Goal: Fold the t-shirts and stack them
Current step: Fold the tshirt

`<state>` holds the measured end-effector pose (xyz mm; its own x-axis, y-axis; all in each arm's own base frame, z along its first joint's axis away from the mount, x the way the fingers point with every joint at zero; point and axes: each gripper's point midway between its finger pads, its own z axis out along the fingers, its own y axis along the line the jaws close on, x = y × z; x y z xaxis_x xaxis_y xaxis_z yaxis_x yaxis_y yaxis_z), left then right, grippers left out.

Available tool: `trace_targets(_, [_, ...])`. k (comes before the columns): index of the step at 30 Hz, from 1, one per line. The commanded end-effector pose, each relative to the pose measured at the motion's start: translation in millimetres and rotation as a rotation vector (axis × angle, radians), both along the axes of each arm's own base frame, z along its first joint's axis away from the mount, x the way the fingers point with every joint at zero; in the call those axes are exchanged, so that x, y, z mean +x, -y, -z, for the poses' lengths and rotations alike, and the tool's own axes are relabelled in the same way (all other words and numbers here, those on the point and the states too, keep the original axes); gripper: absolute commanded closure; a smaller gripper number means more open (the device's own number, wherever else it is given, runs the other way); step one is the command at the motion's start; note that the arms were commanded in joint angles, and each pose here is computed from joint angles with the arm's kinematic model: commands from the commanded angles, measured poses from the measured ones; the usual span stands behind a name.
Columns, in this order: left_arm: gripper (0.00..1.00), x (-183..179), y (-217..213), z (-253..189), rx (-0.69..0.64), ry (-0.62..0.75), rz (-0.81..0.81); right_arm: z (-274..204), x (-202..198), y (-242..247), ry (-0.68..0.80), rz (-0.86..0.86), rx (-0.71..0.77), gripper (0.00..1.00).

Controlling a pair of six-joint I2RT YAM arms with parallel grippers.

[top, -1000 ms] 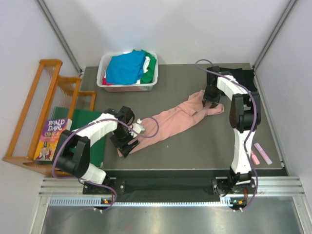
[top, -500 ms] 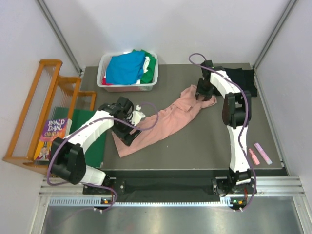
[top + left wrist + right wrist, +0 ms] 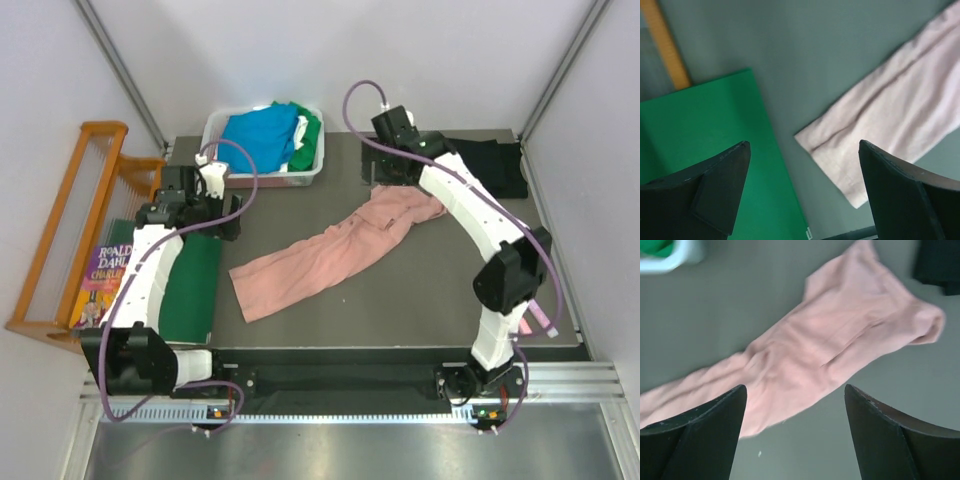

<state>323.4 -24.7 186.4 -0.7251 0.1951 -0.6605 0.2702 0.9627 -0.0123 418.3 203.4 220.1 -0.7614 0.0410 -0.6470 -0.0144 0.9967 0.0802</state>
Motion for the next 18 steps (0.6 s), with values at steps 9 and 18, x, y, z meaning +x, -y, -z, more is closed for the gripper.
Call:
trace_targets(9, [0.1,-28,75,70,0.025,-0.195,0.334,107,-38,32,-0.204,0.067,-0.006,0.29])
trace_targets(18, [0.11,-5,109,109,0.099,-0.269,0.46,146,-2,103,-0.274,0.249,0.011,0.32])
